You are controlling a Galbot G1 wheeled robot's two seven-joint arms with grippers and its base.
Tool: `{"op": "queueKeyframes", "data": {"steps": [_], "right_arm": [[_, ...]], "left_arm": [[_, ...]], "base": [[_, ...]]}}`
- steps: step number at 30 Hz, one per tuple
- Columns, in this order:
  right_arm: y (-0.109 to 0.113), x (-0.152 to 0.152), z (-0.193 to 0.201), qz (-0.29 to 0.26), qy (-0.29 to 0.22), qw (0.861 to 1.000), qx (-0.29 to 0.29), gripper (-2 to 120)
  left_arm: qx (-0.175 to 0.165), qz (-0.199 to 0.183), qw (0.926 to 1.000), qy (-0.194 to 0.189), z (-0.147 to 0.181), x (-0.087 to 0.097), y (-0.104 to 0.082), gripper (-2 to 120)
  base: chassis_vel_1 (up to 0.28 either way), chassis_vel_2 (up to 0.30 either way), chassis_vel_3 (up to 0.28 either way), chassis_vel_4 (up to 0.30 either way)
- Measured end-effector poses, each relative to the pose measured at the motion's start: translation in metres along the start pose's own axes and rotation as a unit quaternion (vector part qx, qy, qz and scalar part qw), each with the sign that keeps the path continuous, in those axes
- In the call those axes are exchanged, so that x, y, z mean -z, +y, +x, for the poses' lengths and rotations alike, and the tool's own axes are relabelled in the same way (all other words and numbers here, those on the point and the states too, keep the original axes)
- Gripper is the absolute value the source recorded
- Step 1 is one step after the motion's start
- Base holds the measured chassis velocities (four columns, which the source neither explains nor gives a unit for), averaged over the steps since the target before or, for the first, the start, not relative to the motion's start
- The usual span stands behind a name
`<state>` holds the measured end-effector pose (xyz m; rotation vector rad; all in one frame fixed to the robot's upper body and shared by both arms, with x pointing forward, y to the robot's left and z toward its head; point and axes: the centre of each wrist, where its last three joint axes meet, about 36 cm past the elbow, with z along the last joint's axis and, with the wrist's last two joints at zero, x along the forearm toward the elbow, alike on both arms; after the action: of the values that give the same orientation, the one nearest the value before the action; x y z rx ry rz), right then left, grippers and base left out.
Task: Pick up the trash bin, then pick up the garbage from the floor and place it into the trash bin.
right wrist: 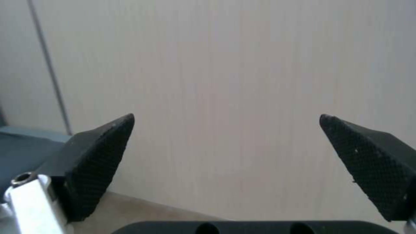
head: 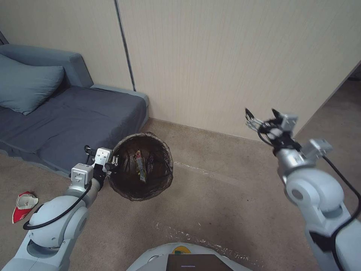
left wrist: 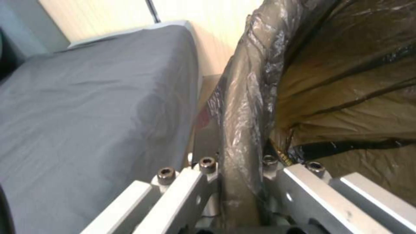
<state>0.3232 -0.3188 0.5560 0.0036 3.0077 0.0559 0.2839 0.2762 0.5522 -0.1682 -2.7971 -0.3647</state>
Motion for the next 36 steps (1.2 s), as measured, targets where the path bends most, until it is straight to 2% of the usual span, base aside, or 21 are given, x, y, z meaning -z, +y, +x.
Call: {"op": "queueKeyframes", "data": {"steps": [1,5,11,14,19,23,36], "right_arm": [[-0.003,-0.007,0.015,0.005,0.002,1.0,-0.015,100],[-0.007,-0.018,0.032,0.016,0.0,0.999,-0.034,100],[-0.024,-0.056,0.067,0.051,0.014,0.995,-0.085,100],[-0.027,-0.067,0.072,0.081,0.012,0.992,-0.092,100],[-0.023,-0.08,0.078,0.088,0.018,0.991,-0.095,100],[-0.024,-0.091,0.079,0.129,-0.006,0.987,-0.091,100],[-0.023,-0.094,0.078,0.131,-0.021,0.987,-0.089,100]], "left_arm": [[0.0,-0.001,1.0,-0.002,0.002,0.001,-0.001,0],[0.0,0.0,1.0,-0.006,0.003,0.001,-0.002,0],[0.007,0.008,0.9999,-0.008,0.006,-0.006,-0.009,0],[0.009,0.011,0.9999,-0.008,0.007,-0.008,-0.011,0],[0.011,0.012,0.9998,-0.009,0.007,-0.009,-0.012,0],[0.014,0.013,0.9998,-0.011,0.007,-0.01,-0.012,0],[0.019,0.022,0.9995,-0.01,0.007,-0.013,-0.014,0]], "base": [[0.0,0.0,0.0,0.0],[0.0,0.0,0.0,0.0],[0.0,0.0,0.0,0.0],[0.0,0.0,0.0,0.0],[0.0,0.0,0.0,0.0],[0.0,0.0,0.0,0.0],[0.0,0.0,0.0,0.0]]}}
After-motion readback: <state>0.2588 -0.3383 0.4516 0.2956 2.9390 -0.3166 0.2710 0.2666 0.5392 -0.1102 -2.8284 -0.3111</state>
